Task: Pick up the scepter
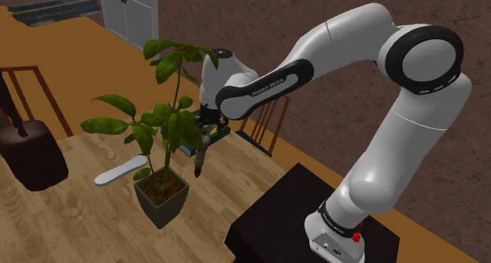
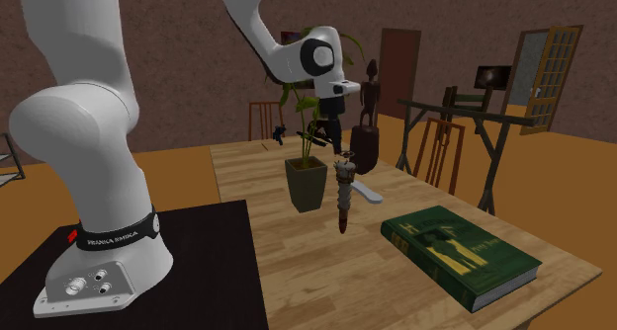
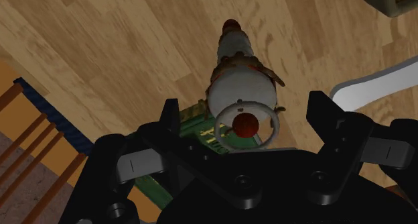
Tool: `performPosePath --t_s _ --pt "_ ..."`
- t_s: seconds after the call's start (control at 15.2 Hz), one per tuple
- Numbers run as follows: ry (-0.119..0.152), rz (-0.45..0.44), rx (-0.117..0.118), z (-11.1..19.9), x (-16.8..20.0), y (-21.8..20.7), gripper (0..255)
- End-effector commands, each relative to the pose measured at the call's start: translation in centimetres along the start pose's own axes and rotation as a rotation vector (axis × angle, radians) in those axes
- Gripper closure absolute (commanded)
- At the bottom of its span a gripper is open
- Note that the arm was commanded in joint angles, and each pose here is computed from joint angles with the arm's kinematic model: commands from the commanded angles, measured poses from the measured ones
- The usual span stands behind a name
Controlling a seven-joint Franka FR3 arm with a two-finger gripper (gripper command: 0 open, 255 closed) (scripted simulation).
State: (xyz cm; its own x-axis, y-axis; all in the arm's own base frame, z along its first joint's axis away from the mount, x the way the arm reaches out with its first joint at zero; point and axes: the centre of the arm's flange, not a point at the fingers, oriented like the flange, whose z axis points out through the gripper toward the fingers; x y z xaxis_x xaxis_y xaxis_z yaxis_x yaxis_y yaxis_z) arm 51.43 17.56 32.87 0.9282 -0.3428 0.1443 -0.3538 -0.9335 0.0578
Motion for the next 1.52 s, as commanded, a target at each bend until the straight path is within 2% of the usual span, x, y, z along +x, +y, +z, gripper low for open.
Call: performPosePath --t_s 0.0,0.53,0.59,1.19,1.45 --pt "0.002 0.006 0.000 1.5 0.1 -0.8 0" --pt "0.002 0.006 0.001 4.9 -0.4 -1.0 0" --pt "0.002 0.006 0.001 5.0 -0.4 -1.0 255" --pt "0.002 0.006 0.000 4.9 -0.4 -1.0 255" --pt "0.002 0.006 0.000 2.8 -0.1 -0.9 255"
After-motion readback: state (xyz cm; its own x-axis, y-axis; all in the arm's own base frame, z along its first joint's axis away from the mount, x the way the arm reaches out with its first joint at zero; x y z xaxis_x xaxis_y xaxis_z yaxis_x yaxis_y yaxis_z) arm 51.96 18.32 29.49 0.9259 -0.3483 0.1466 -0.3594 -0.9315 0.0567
